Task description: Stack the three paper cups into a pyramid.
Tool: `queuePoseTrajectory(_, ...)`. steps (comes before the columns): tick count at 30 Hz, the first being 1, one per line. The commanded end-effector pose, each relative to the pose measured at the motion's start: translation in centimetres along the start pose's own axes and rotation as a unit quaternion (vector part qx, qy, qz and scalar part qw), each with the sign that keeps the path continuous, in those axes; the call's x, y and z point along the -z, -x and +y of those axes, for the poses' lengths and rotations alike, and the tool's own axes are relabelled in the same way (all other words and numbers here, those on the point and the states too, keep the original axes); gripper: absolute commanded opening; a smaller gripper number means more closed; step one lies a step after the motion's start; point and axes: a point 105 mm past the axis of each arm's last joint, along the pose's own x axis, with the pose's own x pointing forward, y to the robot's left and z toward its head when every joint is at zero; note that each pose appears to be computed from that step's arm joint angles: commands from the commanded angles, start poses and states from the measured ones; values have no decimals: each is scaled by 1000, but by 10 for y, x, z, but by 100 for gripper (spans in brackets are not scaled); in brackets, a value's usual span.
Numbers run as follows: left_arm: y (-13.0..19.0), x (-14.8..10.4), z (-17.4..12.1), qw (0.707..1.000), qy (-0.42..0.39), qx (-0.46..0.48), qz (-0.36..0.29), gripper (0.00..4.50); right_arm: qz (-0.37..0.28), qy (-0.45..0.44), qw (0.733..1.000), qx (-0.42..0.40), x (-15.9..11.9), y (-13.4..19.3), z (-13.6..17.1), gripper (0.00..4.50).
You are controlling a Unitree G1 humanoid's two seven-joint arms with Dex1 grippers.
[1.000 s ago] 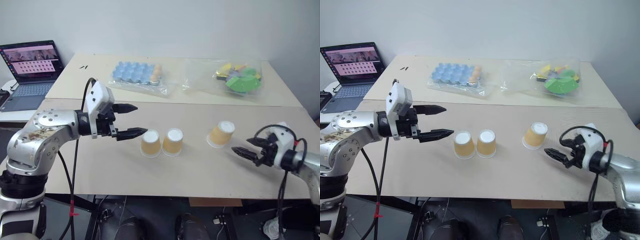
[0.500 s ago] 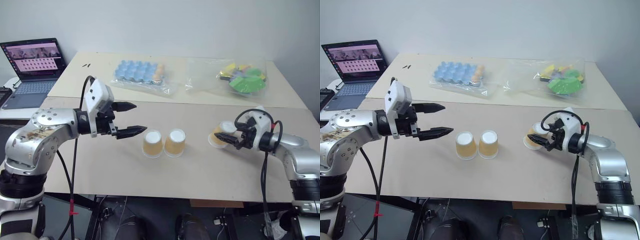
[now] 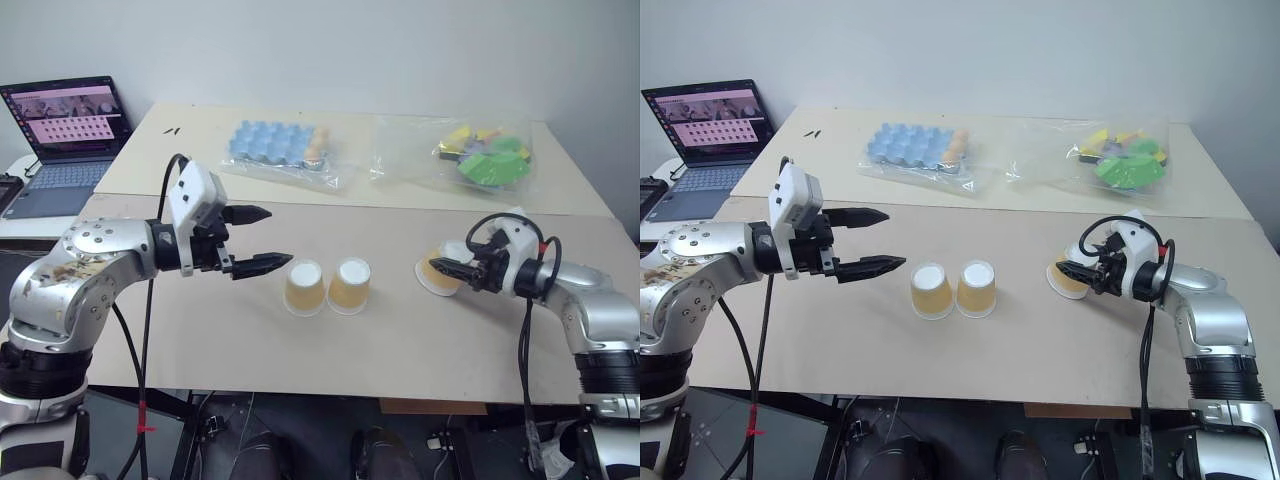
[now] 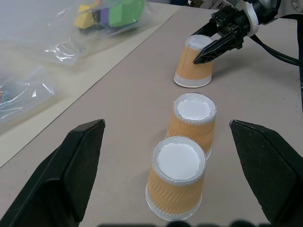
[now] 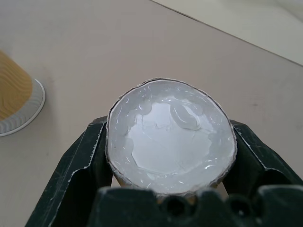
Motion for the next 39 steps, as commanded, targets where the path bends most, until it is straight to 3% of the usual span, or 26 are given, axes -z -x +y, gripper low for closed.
queuePoseTrajectory(1,13,-2,7,999,-19,-32,2,450,-51,63,996,-21,-54,4,9,279)
queuePoseTrajectory(7,18,8,9,999,-6,-48,9,450,-90,133,981,-112,-123,-6,43,279)
queuePoseTrajectory(14,20,13,8,998,2,-55,13,450,-82,186,931,-303,-162,-24,114,279)
queuePoseTrajectory(19,21,12,7,998,1,-60,13,450,-39,175,904,-388,-152,-24,136,279)
queuePoseTrajectory(31,22,9,7,998,1,-70,11,450,-5,172,902,-397,-135,-39,136,279)
queuePoseTrajectory(39,21,9,7,997,-2,-71,11,450,-5,189,890,-415,-137,-44,151,279)
